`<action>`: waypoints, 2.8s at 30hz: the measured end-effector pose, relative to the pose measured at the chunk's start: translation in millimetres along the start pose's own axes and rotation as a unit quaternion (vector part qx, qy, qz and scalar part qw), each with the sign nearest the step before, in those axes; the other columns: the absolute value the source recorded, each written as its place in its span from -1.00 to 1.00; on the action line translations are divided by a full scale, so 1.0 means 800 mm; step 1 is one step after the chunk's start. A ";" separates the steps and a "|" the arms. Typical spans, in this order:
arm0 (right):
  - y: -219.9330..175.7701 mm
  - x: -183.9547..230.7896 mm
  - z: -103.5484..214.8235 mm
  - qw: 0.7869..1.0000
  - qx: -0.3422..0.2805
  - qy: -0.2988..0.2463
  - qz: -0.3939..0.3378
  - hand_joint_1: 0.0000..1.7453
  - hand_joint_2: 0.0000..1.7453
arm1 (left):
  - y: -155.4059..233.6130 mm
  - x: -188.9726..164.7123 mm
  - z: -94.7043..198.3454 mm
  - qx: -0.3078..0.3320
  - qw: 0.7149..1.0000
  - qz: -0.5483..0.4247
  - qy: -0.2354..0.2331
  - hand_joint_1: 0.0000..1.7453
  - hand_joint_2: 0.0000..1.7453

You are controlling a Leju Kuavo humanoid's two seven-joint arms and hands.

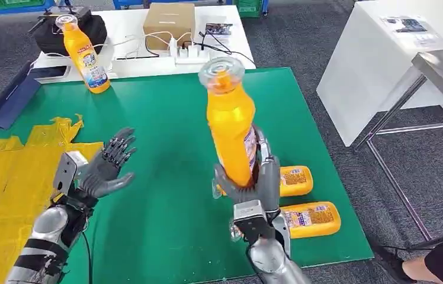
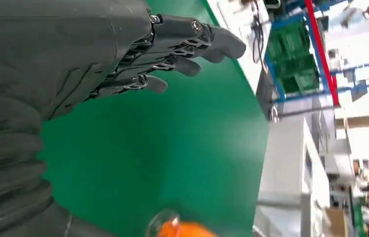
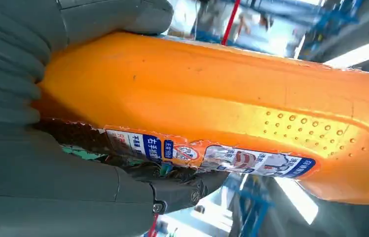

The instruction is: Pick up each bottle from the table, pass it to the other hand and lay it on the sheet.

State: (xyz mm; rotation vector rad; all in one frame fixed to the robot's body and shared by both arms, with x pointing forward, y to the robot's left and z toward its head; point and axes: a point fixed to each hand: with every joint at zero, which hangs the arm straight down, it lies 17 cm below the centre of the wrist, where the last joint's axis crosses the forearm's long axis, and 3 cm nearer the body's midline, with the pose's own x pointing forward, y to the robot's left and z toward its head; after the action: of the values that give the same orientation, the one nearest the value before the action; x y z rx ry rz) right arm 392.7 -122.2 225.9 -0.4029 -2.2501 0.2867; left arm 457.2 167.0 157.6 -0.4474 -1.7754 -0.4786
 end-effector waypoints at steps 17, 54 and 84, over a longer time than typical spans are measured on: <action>-0.007 -0.032 -0.009 0.999 0.029 0.031 -0.027 1.00 1.00 | -0.049 0.016 0.025 -0.043 0.999 -0.002 -0.026 -1.00 1.00; 0.206 0.009 0.105 0.943 0.319 -0.055 0.072 1.00 1.00 | -0.081 0.028 0.004 -0.058 0.997 0.026 -0.033 -1.00 1.00; 0.207 -0.003 0.131 0.942 0.326 -0.033 0.069 1.00 1.00 | -0.178 0.104 0.010 -0.105 0.986 0.030 -0.124 -1.00 1.00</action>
State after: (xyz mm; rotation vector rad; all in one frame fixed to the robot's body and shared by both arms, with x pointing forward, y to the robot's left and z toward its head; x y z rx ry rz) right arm 346.2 22.3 101.5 -0.1912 -2.0403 1.0918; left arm 354.9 55.2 224.2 -0.7328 -1.9525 -0.5900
